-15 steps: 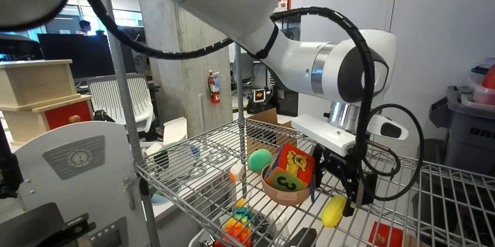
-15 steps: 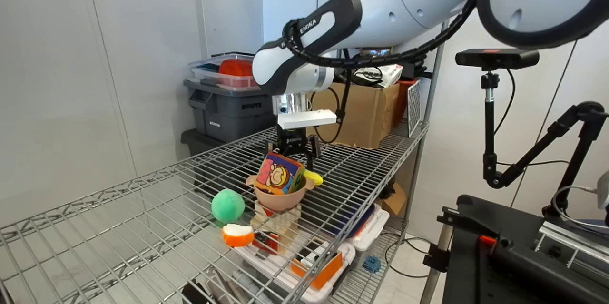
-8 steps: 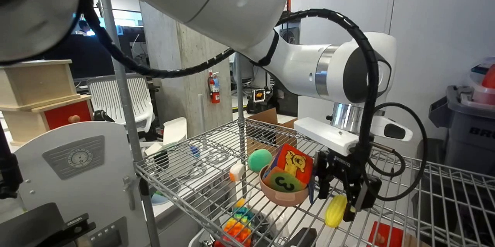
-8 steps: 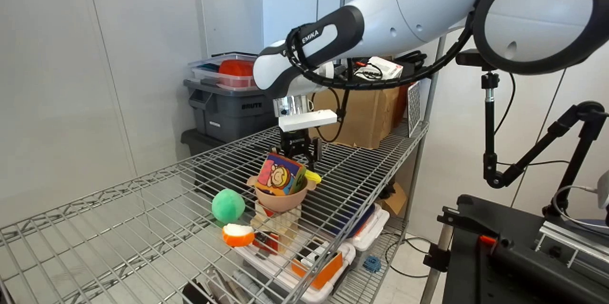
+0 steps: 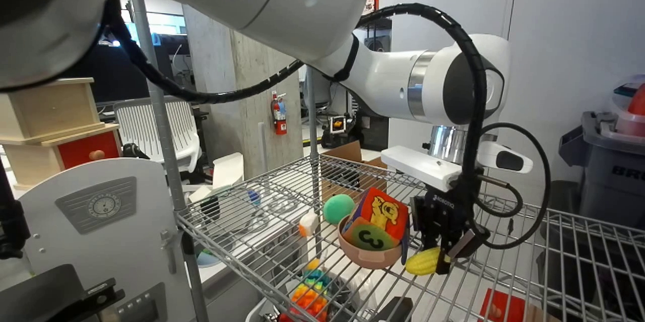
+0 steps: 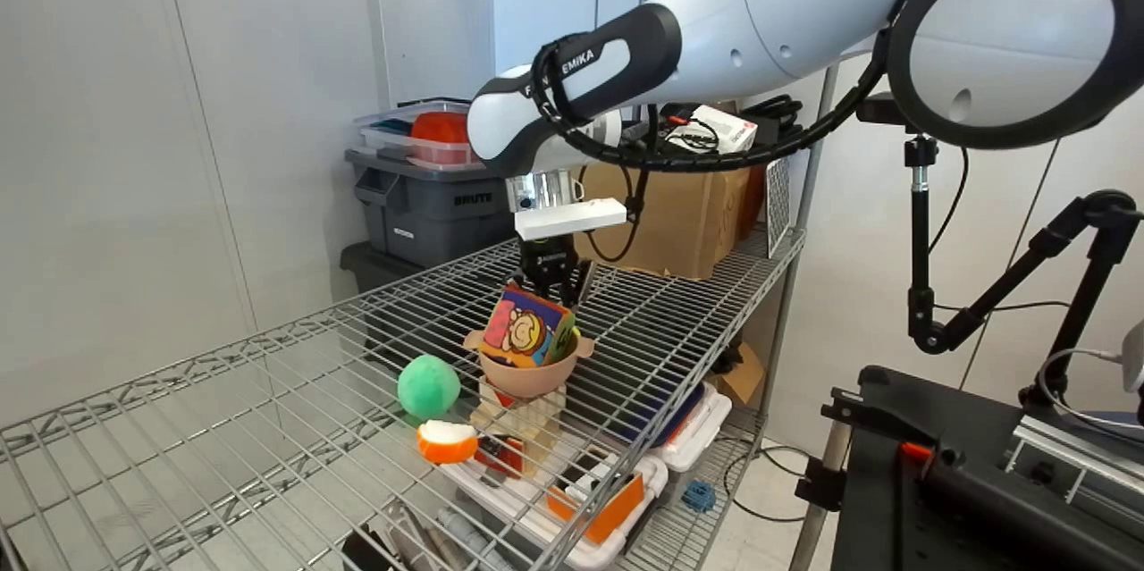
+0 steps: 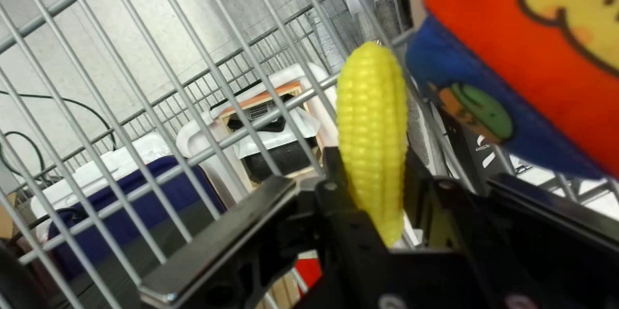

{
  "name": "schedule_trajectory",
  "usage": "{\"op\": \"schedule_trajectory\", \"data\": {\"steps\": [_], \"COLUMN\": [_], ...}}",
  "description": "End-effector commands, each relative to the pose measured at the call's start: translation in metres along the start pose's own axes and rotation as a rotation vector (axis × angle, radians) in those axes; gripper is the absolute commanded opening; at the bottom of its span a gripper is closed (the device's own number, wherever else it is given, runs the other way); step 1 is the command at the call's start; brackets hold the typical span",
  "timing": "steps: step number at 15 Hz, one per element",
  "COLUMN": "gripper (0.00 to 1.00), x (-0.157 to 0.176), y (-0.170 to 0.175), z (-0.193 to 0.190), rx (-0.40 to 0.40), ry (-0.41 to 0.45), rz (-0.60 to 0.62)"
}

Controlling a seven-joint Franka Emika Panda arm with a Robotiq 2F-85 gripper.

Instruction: Move the cob of maize to the left

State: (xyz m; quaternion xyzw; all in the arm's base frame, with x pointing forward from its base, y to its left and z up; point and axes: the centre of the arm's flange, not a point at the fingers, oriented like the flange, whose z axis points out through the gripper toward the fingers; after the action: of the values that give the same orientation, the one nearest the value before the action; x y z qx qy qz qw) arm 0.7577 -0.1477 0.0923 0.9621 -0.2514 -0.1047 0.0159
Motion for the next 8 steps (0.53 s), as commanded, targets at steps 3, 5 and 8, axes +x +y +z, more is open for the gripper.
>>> {"op": "schedule_trajectory", "data": {"steps": [3, 5, 8], "gripper": [0.08, 0.08, 0.08], "x": [0.017, 0.005, -0.022], "y": [0.033, 0.044, 0.033], "z": [-0.064, -0.101, -0.154], "rx": [0.024, 0.054, 0.083], "ry": [0.023, 0.044, 0.090], "rz": [0.054, 0.044, 0.008]}}
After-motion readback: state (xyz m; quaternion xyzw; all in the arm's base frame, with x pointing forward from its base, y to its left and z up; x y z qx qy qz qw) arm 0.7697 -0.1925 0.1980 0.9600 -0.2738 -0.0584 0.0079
